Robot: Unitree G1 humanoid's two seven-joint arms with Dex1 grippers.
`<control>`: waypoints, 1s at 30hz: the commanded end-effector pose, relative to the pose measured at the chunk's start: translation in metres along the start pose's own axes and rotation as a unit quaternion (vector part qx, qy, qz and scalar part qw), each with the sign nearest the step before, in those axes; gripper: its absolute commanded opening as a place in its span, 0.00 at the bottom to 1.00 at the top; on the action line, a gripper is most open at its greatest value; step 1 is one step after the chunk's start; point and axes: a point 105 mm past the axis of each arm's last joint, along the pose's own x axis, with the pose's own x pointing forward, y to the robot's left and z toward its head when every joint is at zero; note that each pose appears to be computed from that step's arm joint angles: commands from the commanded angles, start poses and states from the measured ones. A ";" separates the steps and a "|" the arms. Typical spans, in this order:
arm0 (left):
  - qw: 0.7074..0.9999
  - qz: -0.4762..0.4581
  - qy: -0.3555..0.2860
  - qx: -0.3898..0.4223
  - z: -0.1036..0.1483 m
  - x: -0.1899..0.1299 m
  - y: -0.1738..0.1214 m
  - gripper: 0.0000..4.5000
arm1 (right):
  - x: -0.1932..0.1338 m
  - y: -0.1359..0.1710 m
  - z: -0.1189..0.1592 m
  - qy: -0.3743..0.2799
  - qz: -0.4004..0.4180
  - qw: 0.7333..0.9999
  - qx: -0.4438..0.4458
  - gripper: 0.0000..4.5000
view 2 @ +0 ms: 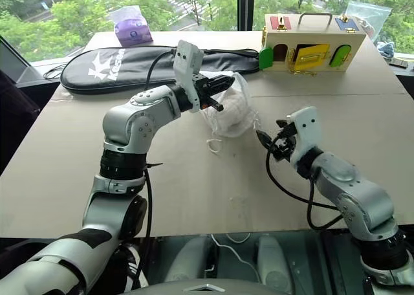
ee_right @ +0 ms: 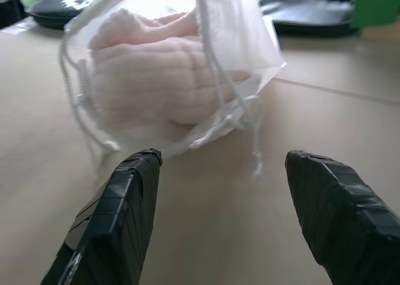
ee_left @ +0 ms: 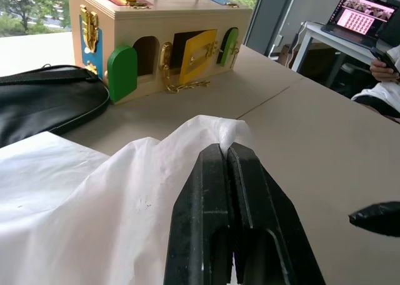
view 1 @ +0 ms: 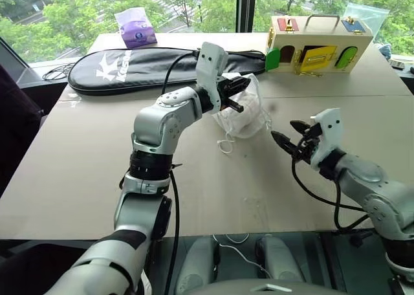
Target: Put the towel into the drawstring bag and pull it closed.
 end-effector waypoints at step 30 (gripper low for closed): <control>1.000 -0.011 -0.023 0.016 0.008 -0.010 -0.003 0.00 | 0.050 -0.041 -0.018 -0.013 -0.097 0.985 -0.142 0.01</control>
